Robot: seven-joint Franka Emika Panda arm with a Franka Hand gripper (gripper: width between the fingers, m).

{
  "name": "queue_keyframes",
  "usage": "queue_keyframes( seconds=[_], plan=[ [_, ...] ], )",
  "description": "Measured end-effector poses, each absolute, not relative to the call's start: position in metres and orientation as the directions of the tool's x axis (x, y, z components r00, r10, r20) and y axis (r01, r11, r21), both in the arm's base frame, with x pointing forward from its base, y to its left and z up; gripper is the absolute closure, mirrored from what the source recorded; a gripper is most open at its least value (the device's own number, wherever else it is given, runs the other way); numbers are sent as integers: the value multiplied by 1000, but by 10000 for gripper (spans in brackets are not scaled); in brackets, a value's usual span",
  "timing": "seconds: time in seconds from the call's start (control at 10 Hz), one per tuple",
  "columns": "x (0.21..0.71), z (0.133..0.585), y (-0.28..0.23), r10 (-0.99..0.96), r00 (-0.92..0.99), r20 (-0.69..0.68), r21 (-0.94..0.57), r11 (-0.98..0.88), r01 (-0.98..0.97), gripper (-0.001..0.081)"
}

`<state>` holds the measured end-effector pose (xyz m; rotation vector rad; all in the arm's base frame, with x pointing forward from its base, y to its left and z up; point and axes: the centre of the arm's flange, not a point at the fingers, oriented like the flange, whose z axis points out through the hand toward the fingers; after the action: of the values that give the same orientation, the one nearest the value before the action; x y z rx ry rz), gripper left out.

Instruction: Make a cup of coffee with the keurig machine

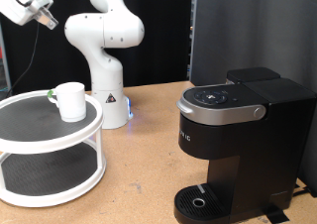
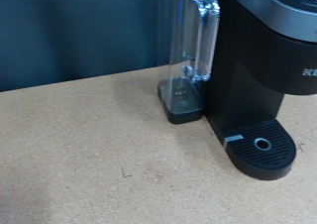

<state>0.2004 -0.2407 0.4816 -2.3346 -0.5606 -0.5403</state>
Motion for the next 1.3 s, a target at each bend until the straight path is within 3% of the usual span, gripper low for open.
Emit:
queue_keyframes(
  seconds=[0.4, 1.3],
  plan=[
    [208, 458, -245, 141, 834, 533, -487, -755, 439, 804],
    [205, 406, -237, 187, 843, 505, -445, -780, 440, 804]
  ],
)
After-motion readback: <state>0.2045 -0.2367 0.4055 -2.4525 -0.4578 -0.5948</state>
